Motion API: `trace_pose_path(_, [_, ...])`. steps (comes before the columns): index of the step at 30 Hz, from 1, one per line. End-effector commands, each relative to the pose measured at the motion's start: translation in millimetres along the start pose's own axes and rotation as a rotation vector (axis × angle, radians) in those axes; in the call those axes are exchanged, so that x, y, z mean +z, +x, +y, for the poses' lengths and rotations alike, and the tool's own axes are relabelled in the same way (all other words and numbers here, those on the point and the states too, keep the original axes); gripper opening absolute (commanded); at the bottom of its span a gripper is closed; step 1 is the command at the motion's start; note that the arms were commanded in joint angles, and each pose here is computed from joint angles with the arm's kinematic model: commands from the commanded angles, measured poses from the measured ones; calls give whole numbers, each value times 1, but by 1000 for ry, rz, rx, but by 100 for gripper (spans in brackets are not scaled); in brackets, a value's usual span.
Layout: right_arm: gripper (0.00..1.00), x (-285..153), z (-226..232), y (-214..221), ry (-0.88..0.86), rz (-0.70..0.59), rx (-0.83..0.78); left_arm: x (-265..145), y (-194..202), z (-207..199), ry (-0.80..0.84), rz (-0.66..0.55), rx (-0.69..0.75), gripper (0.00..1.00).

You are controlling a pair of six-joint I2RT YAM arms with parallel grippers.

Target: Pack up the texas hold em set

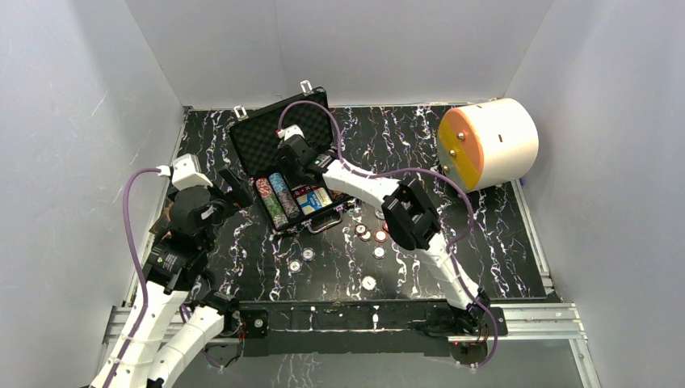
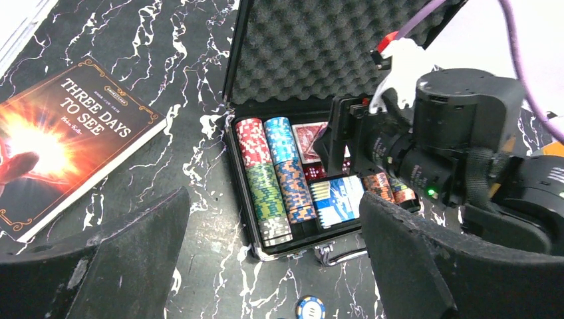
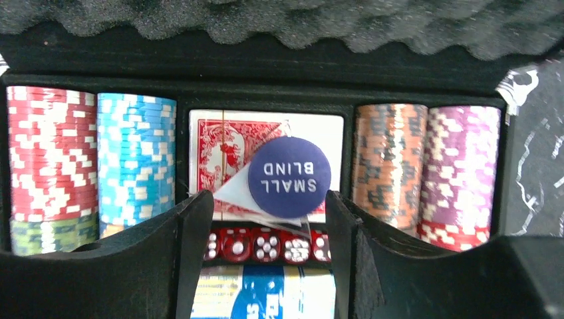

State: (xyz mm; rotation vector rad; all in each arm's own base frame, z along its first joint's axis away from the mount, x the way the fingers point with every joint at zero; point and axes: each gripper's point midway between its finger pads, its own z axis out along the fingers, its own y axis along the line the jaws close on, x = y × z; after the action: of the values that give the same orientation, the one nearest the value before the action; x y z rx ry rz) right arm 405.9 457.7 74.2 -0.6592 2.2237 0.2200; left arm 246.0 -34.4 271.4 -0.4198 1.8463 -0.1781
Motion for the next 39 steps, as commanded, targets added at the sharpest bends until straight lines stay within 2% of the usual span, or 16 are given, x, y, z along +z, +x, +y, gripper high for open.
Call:
trace_pose_path(1, [70,-71,-21,-73,-3,-160,124,-2,-11,-2,5,-29,-5,98])
trace_pose_path(4, [68,-108,-45,-70,22,-184,161,-2,-6,-5,29,-9,5,98])
trace_pose_path(7, [69,-135,-74,-41,73,-157,180,0,4,-11,67,25,21,98])
trace_pose_path(11, [73,-162,-115,23,170,-47,239,4,17,-24,138,73,31,98])
trace_pose_path(16, [85,-177,-142,103,247,100,367,7,29,-44,243,115,17,98])
trace_pose_path(22, [84,-166,-138,154,257,208,472,11,32,-51,263,128,-6,98])
trace_pose_path(27, [81,-150,-143,169,279,245,478,10,33,-50,262,130,-9,98])
trace_pose_path(30, [75,-140,-145,171,263,234,478,10,34,-48,253,128,-11,98])
trace_pose_path(39, [73,-113,-156,194,291,281,462,13,37,-40,210,133,-7,98])
